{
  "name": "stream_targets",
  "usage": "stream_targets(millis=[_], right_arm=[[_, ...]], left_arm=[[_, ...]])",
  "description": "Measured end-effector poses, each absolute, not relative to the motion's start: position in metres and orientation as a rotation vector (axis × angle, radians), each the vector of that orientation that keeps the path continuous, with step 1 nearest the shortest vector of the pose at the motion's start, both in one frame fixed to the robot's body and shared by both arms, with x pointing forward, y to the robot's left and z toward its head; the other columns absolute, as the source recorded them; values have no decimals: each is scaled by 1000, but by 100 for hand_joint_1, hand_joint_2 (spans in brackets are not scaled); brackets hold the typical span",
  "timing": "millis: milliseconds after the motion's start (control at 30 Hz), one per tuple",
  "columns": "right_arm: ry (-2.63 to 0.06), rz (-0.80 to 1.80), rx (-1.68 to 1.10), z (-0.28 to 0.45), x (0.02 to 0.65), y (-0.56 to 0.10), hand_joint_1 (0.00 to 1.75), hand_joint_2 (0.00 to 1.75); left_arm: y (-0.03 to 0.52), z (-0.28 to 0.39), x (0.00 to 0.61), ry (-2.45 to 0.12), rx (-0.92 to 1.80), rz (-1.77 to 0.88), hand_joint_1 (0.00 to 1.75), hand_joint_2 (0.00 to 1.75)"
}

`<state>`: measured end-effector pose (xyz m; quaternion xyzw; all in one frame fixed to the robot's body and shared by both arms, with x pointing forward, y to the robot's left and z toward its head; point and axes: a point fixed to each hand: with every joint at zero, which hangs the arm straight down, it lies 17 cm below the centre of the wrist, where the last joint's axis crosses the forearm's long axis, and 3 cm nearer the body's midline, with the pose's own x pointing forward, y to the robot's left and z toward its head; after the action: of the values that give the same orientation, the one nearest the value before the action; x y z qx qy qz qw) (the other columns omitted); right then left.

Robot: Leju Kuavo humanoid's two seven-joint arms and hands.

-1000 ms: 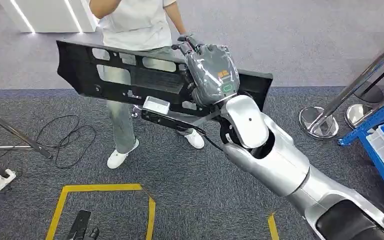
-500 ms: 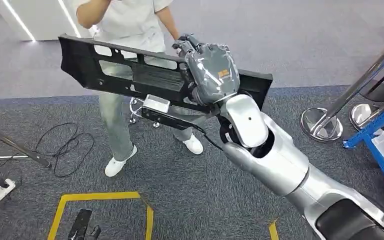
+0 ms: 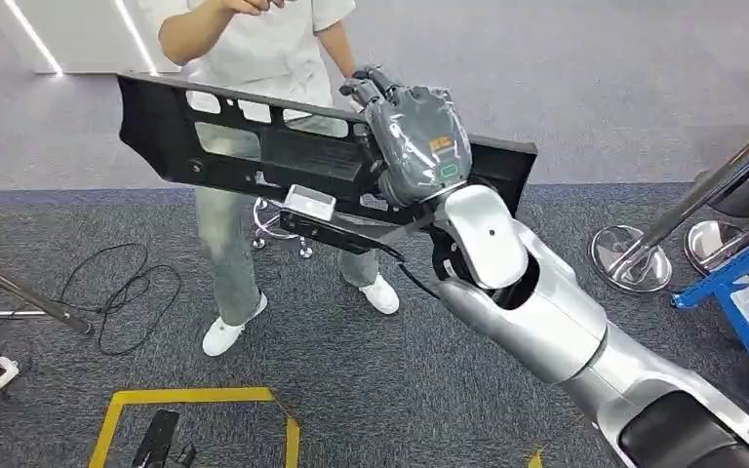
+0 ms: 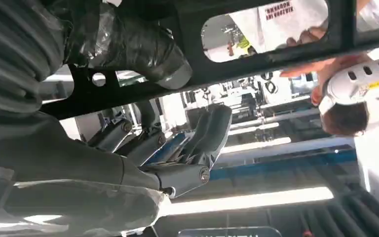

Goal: Take the parts from the cabinet and place them on the table.

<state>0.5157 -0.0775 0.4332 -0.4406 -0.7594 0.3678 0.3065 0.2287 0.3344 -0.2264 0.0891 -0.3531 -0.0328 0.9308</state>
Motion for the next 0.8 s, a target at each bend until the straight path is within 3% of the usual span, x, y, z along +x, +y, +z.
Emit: stream_targets(millis=[800], right_arm=[[-2000, 977, -1139, 428, 518, -79, 175, 175]], left_arm=[[338, -223, 235, -740, 205, -54, 0, 175]])
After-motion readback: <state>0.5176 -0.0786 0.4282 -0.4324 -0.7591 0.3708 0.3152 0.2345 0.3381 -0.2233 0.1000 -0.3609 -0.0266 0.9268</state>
